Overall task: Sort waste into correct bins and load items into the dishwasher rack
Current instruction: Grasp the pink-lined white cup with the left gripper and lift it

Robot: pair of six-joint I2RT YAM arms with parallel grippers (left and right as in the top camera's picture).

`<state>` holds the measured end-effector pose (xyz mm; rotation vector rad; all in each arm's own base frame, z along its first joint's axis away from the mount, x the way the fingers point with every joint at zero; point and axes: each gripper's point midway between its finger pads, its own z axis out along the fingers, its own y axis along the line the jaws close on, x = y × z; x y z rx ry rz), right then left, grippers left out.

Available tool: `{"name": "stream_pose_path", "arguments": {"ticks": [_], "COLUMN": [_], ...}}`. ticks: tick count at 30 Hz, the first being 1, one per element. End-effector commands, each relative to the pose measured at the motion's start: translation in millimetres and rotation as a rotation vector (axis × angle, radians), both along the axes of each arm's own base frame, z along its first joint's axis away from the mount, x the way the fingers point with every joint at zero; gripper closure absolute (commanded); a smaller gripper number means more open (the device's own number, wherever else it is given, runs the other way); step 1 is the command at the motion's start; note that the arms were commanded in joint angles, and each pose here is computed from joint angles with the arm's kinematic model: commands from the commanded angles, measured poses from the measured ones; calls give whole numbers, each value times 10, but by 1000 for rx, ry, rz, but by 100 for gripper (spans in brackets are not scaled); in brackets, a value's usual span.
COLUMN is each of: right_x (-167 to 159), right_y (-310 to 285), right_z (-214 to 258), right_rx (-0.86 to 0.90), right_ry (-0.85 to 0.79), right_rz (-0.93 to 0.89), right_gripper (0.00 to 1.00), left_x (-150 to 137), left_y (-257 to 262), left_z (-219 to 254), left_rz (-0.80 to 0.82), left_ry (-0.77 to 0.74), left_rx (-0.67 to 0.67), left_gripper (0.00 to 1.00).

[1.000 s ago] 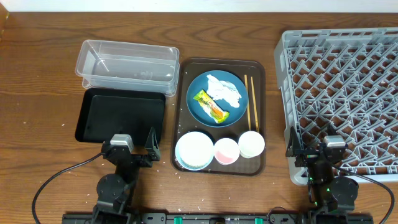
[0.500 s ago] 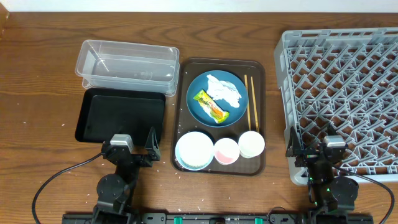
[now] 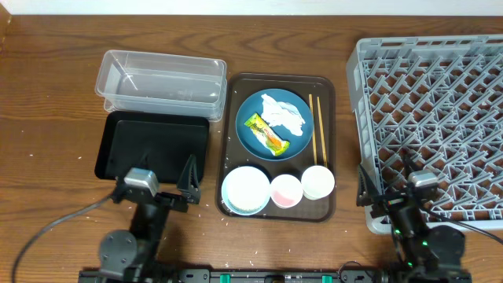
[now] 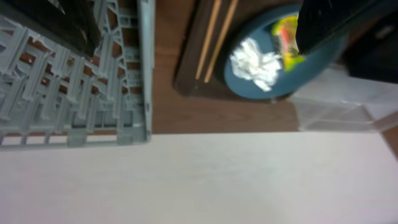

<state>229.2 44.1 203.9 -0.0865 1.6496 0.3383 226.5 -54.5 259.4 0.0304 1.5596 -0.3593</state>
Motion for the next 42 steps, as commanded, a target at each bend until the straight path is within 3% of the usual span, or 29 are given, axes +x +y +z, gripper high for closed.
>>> {"name": "stream_pose_path", "arguments": {"ticks": [1, 7, 10, 14, 19, 23, 25, 31, 35, 42], "right_x": [-81, 64, 165, 323, 434, 507, 507, 475, 433, 401], "right_y": [51, 48, 43, 36, 74, 89, 106, 128, 135, 136], "right_z": [427, 588, 612, 645, 603, 562, 561, 550, 522, 500], "right_rx": [19, 36, 38, 14, 39, 47, 53, 60, 63, 64], "right_ry": [9, 302, 481, 661, 807, 834, 836, 849, 870, 887], "right_rz": [31, 30, 30, 43, 67, 77, 86, 98, 100, 100], "right_gripper": [1, 1, 1, 1, 1, 1, 1, 1, 1, 1], "left_x": [-4, 150, 206, 222, 163, 47, 19, -8, 0, 45], "left_y": [-144, -522, -703, -995, -1236, -1418, -1456, -1689, -1830, -1890], "left_z": [308, 406, 519, 601, 271, -145, -417, -1088, -1435, -1747], "left_rz": [-82, -274, -372, -527, -604, -562, -464, -299, -298, -270], "left_ry": [97, 475, 576, 668, 843, 985, 1045, 1093, 1154, 1218], "left_rx": [-12, 11, -11, -155, -158, -20, 102, 459, 531, 554], "left_gripper": [5, 6, 6, 6, 6, 17, 21, 28, 32, 55]}}
